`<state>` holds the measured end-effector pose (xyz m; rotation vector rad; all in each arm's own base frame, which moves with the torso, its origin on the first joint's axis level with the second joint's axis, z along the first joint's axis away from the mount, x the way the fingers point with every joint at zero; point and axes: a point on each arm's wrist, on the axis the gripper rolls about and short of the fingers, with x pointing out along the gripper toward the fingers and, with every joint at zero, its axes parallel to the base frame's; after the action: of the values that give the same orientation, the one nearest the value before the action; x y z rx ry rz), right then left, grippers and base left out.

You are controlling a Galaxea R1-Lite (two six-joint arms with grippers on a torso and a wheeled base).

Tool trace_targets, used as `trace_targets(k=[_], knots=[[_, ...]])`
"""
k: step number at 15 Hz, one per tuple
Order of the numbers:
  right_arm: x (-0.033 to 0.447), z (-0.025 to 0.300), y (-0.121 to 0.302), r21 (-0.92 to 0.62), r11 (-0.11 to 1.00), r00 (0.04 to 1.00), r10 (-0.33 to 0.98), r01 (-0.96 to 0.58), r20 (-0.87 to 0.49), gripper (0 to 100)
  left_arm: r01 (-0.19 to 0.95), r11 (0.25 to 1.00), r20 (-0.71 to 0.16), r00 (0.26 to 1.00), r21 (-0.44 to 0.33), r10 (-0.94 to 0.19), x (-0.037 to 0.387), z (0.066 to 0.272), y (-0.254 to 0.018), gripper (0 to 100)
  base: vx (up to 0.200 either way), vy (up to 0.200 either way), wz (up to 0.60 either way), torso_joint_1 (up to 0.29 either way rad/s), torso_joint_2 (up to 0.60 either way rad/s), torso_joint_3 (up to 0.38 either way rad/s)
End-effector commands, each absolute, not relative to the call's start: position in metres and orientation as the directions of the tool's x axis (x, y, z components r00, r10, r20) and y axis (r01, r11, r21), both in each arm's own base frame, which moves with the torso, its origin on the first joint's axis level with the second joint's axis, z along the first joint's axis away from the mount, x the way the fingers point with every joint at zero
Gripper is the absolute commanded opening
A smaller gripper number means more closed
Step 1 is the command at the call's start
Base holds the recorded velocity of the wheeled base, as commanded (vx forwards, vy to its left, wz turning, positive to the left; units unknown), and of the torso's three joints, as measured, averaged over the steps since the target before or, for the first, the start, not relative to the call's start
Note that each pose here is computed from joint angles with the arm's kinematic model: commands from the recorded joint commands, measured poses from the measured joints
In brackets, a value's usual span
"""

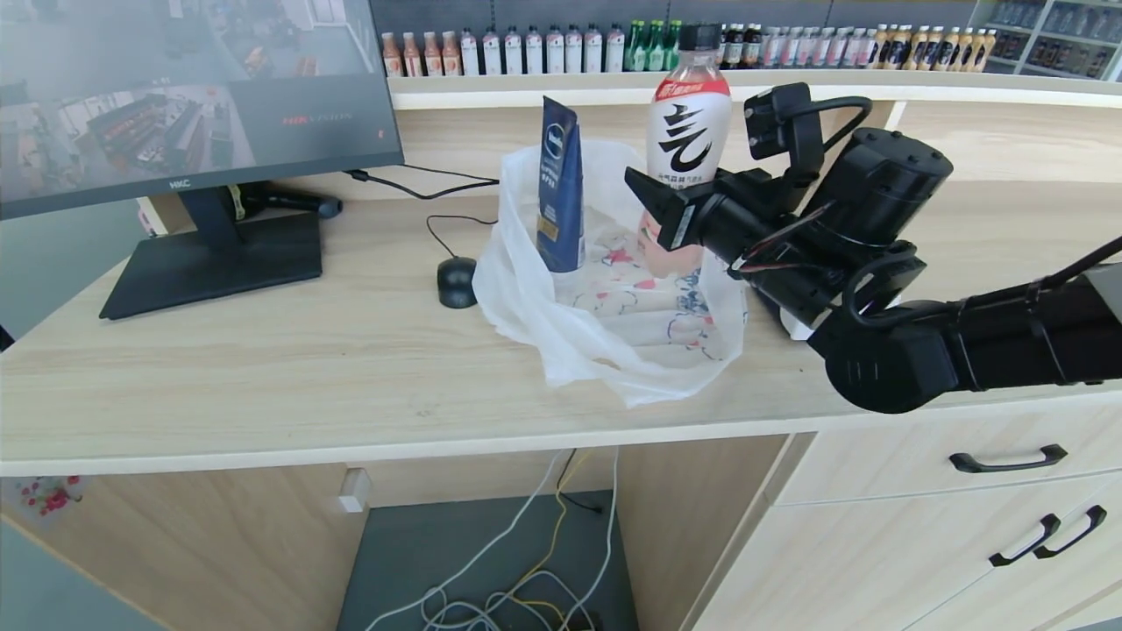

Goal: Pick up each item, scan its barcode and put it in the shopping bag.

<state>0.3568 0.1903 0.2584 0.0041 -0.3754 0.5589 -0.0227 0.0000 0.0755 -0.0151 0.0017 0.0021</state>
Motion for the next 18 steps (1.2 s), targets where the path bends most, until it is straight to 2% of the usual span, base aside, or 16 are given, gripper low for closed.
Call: trace_targets(k=[1,4,13,18], knots=[[0.369,0.253,0.19,-0.096,0.856,0.794,0.509,-0.508,0.333,0,-0.003,1.0,-0.002,1.0,-0.015,0.003,-0.023,0.076,0.0,100,0.0,0.0,0.0,0.0,0.0,0.0],[0.379,0.257,0.196,-0.099,0.857,0.801,0.509,-0.506,0.314,0,-0.003,1.0,-0.002,1.0,-0.015,0.003,-0.023,0.076,0.0,100,0.0,0.0,0.0,0.0,0.0,0.0],[0.405,0.218,0.202,-0.09,0.862,0.829,0.505,-0.499,0.239,0,-0.003,1.0,-0.002,1.0,-0.015,0.003,-0.023,0.076,0.0,100,0.0,0.0,0.0,0.0,0.0,0.0],[0.409,0.212,0.201,-0.089,0.865,0.833,0.501,-0.494,0.235,0,-0.003,1.0,-0.002,1.0,-0.015,0.003,-0.023,0.076,0.0,100,0.0,0.0,0.0,0.0,0.0,0.0]])
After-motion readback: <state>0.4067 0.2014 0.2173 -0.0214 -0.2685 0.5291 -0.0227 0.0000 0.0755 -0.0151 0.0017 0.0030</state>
